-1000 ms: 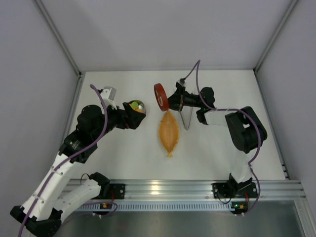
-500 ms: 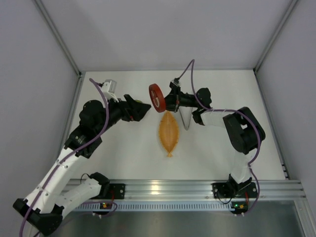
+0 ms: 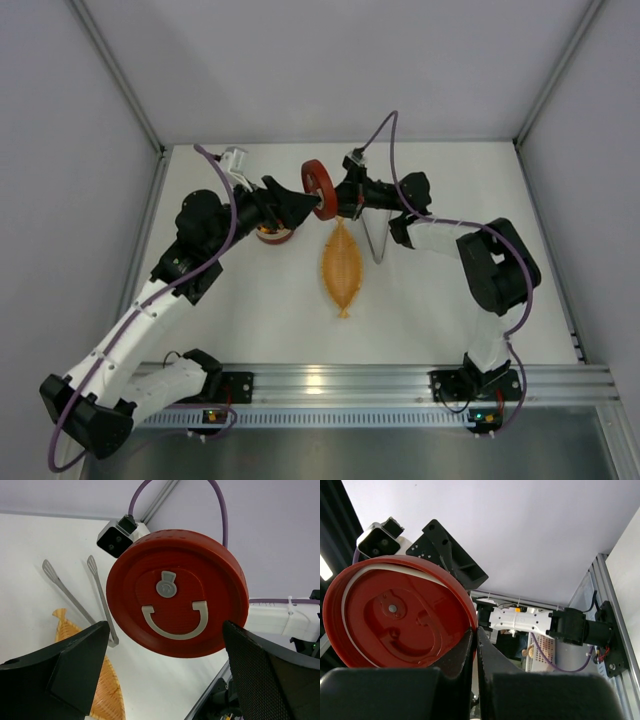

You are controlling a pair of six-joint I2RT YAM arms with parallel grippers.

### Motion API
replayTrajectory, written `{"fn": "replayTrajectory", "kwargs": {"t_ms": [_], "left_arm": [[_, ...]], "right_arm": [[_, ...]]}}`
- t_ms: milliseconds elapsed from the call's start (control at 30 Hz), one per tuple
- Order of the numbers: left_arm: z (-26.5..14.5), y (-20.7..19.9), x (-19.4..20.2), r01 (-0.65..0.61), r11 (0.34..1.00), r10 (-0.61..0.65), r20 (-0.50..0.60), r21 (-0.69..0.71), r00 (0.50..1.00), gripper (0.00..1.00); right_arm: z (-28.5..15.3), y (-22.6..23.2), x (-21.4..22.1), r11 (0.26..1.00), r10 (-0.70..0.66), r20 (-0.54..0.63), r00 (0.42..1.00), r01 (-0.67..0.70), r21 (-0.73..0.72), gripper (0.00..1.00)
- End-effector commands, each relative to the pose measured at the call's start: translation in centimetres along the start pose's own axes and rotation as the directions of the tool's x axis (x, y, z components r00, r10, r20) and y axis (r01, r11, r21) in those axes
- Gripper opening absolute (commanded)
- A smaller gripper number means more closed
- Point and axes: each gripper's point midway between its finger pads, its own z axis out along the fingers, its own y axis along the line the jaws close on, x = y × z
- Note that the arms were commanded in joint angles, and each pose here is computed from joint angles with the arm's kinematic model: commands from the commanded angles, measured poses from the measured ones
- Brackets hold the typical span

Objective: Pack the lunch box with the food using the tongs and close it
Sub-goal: Pick up the box lid from the center of the board.

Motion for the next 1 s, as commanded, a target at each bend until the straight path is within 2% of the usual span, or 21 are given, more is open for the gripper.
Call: {"fn": "replayTrajectory", "kwargs": {"t_ms": [0, 400, 967], "left_arm": [[0.1, -2.0, -2.5, -0.031, 0.996, 0.024, 0.091, 0.083, 0.996, 0.99], [0.8, -3.6, -2.6, -0.022, 0.983, 0.005, 0.094, 0.180, 0.996, 0.98], [0.5, -5.1, -2.9, -0.051, 0.966, 0.027, 0.097, 0.252, 0.995, 0.97]], "right_arm": [[-0.2, 8.6, 5.0, 0.872, -0.430, -0.043, 0.902, 0.403, -0.278, 0.00], [-0.1, 10.9, 6.4, 0.857, -0.458, -0.063, 0.887, 0.421, -0.298, 0.00], [0.7, 10.6, 6.6, 0.866, -0.447, -0.086, 0.891, 0.406, -0.292, 0.00]]}}
